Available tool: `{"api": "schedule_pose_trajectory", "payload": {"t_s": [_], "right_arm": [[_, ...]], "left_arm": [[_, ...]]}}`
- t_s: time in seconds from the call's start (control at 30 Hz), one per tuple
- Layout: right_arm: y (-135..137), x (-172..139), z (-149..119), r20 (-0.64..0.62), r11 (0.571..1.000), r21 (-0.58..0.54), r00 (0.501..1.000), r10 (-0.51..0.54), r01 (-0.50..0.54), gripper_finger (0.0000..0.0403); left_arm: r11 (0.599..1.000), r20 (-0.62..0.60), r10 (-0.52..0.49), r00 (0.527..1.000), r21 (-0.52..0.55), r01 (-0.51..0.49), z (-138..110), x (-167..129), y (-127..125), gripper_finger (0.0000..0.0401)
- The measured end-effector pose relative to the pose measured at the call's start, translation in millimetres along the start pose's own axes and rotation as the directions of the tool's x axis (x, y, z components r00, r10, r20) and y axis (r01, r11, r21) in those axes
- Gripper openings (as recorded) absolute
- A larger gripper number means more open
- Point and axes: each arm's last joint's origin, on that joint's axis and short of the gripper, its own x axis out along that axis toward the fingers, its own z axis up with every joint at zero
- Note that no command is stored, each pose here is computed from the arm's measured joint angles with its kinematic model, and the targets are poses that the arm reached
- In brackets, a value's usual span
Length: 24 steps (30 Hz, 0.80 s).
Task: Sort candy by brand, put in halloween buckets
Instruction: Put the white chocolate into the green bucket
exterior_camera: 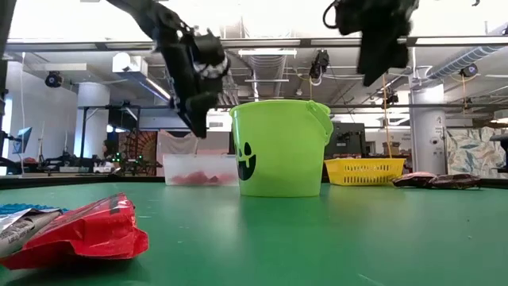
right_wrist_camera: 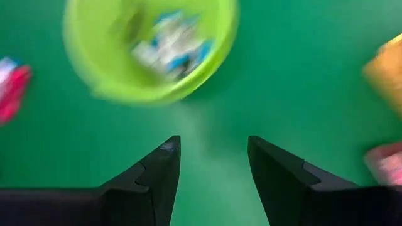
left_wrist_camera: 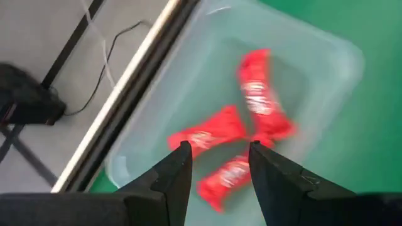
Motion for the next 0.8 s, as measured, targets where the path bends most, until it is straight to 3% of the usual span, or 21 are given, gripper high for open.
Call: {"api": "schedule_pose_trajectory", "payload": {"t_s": [0.17, 0.33, 0.4, 0.57, 0.8], "right_arm": [[30.0, -4.1, -29.3, -0.174, 0.988, 0.059, 0.973, 0.149, -0.141, 0.0178], [60.5, -7.2, -67.1, -0.314, 0.981, 0.123, 0.932, 0.179, -0.147, 0.0178], [72.2, -7.8, -83.3, -0.355, 0.984, 0.113, 0.920, 0.168, -0.136, 0.0178], [101.1, -3.4, -128.6, -0.450, 0.989, -0.047, 0.887, 0.105, -0.141, 0.0178], [126.6, 25.5, -181.7, -0.589, 0.998, -0.050, 0.806, -0.060, 0.038, 0.0178]], "left_arm": [[0.996, 0.113, -0.080, 0.990, 0.057, 0.074, -16.6, -45.7, -40.0, 0.0135], [0.974, 0.249, -0.213, 0.945, 0.129, 0.186, -45.2, -94.2, -81.2, 0.0132], [0.964, 0.303, -0.256, 0.918, 0.148, 0.220, -58.6, -112.6, -94.4, 0.0132], [0.957, 0.423, -0.280, 0.862, 0.191, 0.218, -89.8, -152.5, -120.9, 0.0132], [0.922, 0.532, -0.380, 0.756, 0.281, 0.266, -122.1, -188.4, -150.4, 0.0132]]}}
